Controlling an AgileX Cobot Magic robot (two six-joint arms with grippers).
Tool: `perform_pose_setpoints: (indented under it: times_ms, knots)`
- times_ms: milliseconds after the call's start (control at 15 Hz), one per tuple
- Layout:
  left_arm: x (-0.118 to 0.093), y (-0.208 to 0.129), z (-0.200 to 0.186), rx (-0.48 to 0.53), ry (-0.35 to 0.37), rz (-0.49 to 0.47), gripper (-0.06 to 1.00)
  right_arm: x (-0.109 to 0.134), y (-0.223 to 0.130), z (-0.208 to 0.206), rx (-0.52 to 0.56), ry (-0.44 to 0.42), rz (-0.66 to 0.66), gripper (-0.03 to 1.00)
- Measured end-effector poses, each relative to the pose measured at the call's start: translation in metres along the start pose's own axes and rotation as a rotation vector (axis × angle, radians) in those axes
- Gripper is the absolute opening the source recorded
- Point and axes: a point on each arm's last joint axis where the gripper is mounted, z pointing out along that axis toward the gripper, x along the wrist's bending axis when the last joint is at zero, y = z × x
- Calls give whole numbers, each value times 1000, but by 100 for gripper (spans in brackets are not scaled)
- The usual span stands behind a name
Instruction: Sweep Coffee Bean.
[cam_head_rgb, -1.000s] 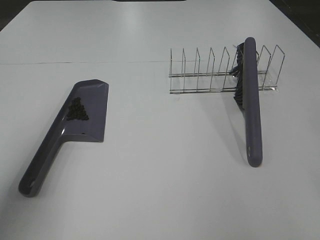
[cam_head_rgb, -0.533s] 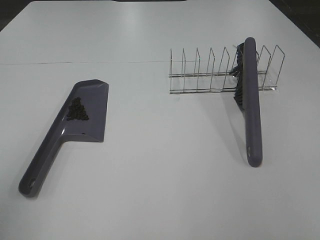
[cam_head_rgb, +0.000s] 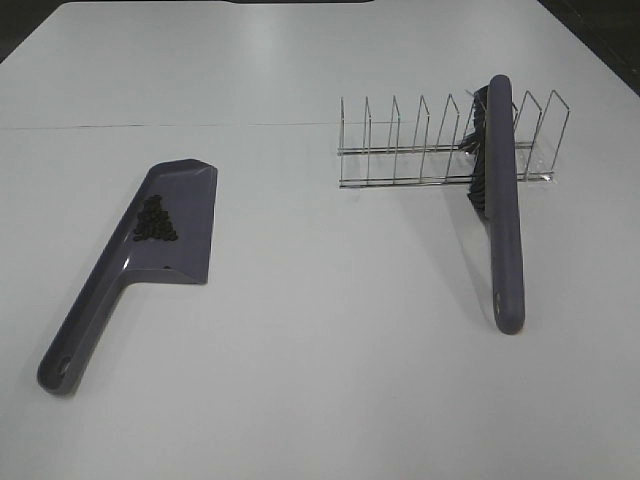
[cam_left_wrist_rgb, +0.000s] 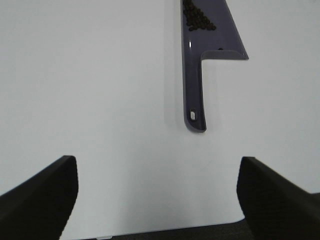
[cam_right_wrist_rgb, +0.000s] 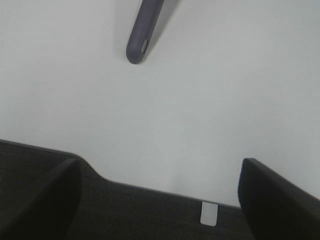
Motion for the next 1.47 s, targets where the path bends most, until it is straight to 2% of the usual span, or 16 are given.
perform_pose_setpoints:
  times_ms: [200, 267, 467, 600, 733, 1467]
  knots:
    - [5, -5, -9, -75, 31, 16, 79, 1, -9, -9, -93, -4, -3, 75]
    - [8, -10, -17, -140, 46, 22, 78, 2, -15, -15, -150, -8, -5, 75]
    - [12, -19, -27, -230, 65, 5, 77, 3, -15, -15, -155, -5, -4, 75]
    - [15, -24, -32, -273, 71, -30, 77, 7, -12, -12, -194, 49, 13, 75]
    - [15, -25, -32, -277, 74, -51, 77, 12, -10, -7, -226, 108, 13, 75]
    - [15, -25, -33, -280, 73, -57, 76, 10, -10, -6, -228, 75, -41, 75]
